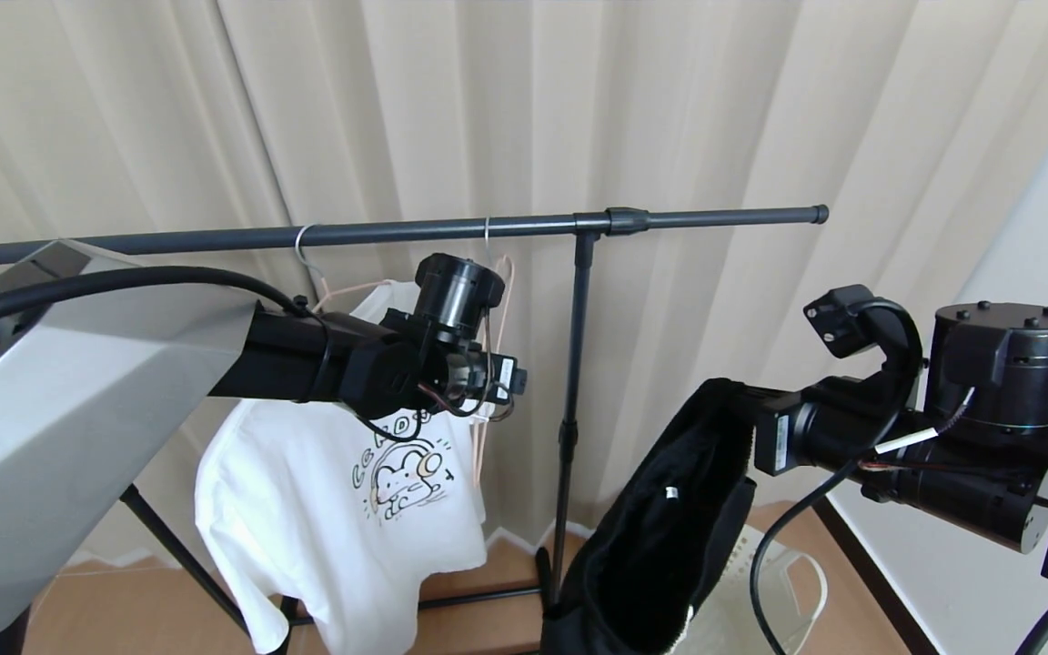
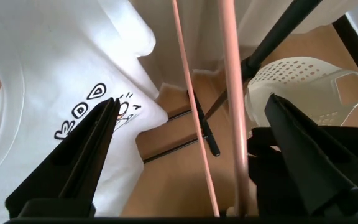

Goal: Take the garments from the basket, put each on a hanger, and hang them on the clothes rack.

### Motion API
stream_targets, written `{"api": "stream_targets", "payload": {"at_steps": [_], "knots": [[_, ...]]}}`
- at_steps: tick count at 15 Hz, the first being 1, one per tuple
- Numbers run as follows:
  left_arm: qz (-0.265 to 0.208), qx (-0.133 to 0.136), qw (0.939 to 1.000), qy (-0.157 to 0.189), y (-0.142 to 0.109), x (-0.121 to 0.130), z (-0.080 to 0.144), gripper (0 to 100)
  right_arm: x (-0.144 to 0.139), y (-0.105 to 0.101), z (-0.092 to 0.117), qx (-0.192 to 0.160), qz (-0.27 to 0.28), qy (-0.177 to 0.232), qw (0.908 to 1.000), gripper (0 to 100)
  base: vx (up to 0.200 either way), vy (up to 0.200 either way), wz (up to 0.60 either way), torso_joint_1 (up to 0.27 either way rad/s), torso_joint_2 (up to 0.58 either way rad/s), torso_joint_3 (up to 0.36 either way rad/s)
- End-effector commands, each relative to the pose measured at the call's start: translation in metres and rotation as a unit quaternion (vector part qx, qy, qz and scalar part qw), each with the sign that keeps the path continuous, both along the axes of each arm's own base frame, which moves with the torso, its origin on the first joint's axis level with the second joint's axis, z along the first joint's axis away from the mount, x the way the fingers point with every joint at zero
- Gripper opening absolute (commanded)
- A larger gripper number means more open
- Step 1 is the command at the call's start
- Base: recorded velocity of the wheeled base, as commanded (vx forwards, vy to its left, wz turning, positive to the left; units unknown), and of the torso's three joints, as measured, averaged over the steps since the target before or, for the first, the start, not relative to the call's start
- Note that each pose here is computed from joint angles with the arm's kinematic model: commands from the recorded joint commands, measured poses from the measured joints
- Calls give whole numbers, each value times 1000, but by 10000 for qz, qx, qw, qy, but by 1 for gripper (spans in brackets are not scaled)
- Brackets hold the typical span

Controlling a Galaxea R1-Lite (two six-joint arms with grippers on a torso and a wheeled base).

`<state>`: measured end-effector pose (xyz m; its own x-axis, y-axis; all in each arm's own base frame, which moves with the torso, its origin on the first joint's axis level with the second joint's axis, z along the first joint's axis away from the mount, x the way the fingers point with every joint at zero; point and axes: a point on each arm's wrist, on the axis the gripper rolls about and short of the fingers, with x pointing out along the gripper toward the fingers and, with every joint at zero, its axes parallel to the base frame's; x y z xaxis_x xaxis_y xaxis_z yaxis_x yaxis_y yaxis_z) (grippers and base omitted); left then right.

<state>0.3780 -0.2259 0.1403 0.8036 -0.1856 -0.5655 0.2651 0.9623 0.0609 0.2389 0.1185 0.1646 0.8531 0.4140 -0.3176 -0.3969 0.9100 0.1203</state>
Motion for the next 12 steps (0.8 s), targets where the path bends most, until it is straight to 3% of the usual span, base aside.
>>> {"api": "stream_targets", "payload": {"at_steps": [1,12], "knots": [[7,15,10000,38,-1,1,-4,0,0,0,-1,-4,1,9,10000,0,0,0,0,0,0,0],[196,-128,9997,-88,3,-4,9,0,-1,0,-2,-17,-7,29,10000,0,0,0,0,0,0,0]]}}
